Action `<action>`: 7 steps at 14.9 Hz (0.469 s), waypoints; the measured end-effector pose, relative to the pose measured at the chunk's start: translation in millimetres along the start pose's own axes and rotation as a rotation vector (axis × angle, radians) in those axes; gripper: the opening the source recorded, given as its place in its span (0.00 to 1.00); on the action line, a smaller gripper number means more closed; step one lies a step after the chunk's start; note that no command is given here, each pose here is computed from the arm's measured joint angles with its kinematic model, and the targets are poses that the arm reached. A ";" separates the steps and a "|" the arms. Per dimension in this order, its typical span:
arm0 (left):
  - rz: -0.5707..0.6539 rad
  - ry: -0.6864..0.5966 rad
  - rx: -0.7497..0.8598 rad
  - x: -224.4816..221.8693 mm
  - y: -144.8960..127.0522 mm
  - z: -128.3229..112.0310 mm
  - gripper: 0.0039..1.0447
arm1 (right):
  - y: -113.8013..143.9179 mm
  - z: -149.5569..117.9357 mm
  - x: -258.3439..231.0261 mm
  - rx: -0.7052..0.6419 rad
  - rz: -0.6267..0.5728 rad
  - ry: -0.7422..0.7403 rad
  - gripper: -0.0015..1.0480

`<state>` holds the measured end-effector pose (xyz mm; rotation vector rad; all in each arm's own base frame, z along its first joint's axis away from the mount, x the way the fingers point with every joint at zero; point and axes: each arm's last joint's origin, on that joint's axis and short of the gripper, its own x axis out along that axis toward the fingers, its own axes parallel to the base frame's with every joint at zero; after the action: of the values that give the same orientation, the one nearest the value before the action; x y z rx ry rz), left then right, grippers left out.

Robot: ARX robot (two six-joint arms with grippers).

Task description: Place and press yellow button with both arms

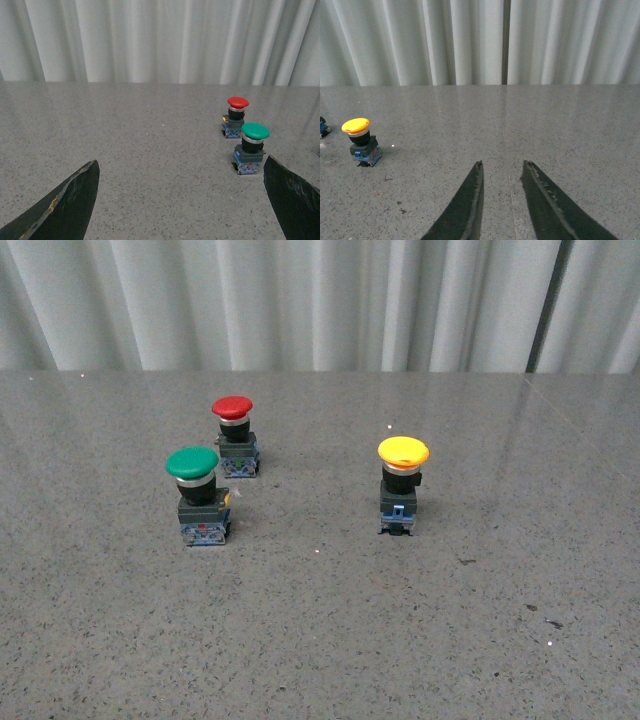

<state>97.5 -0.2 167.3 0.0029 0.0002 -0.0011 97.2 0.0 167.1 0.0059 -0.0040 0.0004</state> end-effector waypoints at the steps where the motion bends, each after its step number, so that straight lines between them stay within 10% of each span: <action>1: 0.000 0.000 0.000 0.0 0.0 0.0 0.94 | 0.0 0.0 0.0 0.000 0.000 0.000 0.40; 5: 0.000 0.000 0.000 0.0 0.0 0.0 0.94 | 0.0 0.0 0.0 0.000 0.000 0.000 0.94; 7: 0.000 0.000 0.000 0.0 0.0 0.0 0.94 | 0.0 0.0 0.0 0.000 0.000 0.000 0.94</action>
<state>97.5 -0.2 167.3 0.0029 0.0002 -0.0015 97.2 0.0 167.1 0.0059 -0.0036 0.0004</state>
